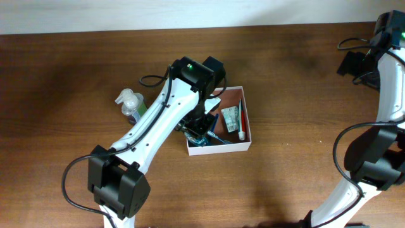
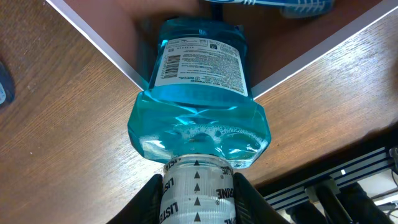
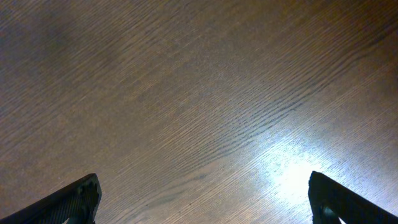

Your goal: Pack container

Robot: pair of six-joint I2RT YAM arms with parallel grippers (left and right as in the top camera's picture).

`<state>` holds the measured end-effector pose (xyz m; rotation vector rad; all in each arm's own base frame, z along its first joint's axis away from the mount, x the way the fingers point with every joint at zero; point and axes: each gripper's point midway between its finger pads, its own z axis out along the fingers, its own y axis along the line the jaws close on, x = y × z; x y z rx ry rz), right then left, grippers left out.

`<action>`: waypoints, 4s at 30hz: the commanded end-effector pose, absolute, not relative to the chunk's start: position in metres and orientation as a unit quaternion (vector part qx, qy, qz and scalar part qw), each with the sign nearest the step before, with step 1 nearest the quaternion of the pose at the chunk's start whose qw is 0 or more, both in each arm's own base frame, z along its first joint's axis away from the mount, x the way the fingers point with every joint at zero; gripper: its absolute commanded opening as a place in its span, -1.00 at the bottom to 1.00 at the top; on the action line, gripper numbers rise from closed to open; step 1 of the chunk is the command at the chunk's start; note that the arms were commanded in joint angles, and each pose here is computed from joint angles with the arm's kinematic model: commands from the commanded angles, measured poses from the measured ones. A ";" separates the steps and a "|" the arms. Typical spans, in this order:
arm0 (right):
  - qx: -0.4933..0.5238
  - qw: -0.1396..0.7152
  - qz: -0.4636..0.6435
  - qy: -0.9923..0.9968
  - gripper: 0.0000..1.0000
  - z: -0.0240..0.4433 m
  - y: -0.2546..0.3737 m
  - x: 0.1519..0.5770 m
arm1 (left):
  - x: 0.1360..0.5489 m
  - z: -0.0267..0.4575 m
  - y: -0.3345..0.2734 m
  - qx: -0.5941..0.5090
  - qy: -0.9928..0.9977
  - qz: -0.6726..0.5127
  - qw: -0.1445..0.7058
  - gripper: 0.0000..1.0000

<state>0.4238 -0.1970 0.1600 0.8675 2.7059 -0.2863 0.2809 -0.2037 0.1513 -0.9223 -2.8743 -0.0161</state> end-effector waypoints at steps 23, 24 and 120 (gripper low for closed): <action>0.298 0.147 -0.106 0.937 0.97 0.164 -0.198 0.425 | 0.329 0.205 -0.218 -0.274 -0.959 0.037 -0.055 -0.44; 0.298 0.147 -0.106 0.937 0.97 0.164 -0.198 0.425 | 0.332 0.206 -0.219 -0.271 -0.960 0.042 -0.061 -0.44; 0.298 0.147 -0.106 0.937 0.97 0.164 -0.198 0.425 | 0.423 0.262 -0.192 -0.026 -0.968 -0.017 -0.248 0.01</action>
